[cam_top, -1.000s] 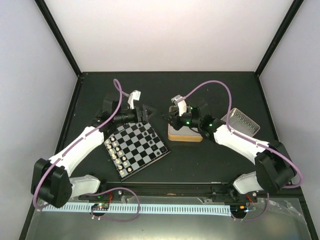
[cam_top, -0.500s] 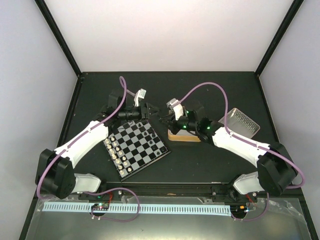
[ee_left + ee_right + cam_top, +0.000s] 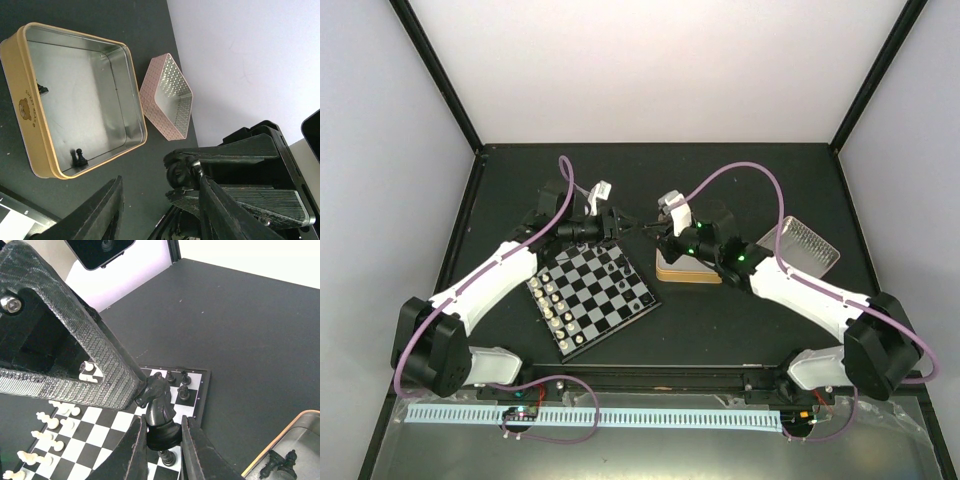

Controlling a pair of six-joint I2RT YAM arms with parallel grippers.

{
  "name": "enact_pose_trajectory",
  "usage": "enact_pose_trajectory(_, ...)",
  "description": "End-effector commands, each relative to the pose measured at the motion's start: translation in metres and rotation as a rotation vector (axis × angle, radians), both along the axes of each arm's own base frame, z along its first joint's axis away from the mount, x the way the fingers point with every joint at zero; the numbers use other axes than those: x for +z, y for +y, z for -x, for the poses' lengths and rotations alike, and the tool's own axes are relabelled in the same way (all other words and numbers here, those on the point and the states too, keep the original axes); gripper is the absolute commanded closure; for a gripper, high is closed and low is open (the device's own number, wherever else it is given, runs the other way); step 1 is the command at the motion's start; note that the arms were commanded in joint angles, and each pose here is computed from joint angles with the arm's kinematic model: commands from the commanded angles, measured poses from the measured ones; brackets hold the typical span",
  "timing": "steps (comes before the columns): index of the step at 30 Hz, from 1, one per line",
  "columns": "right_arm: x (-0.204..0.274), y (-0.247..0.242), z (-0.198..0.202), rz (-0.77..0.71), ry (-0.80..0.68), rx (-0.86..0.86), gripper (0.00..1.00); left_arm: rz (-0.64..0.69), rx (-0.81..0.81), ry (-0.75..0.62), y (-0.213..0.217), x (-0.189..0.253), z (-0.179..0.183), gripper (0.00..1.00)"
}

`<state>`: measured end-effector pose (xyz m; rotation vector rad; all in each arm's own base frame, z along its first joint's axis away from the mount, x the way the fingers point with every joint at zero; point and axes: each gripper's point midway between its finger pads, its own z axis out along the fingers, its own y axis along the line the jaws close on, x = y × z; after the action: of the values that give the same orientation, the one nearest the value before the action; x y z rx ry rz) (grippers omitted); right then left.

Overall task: Set up the chess pieces on the board
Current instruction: Place the chess piece on the chessboard.

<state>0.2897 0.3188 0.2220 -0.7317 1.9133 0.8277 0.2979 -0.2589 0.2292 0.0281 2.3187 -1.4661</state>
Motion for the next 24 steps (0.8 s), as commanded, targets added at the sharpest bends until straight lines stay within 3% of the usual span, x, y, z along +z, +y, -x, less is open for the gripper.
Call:
enact_pose_trajectory(1,0.02,0.002,0.0,-0.026,-0.072,0.003,0.89,0.023,-0.013,-0.01,-0.005,0.013,-0.001,0.57)
enact_pose_trajectory(12,0.014,0.01,0.003,0.011,-0.076,0.019,0.89,0.045,-0.046,-0.015,-0.009,0.018,0.001,0.52)
enact_pose_trajectory(24,0.011,0.014,0.002,0.042,-0.082,0.015,0.87,0.026,-0.057,-0.003,-0.009,0.013,0.002,0.88)
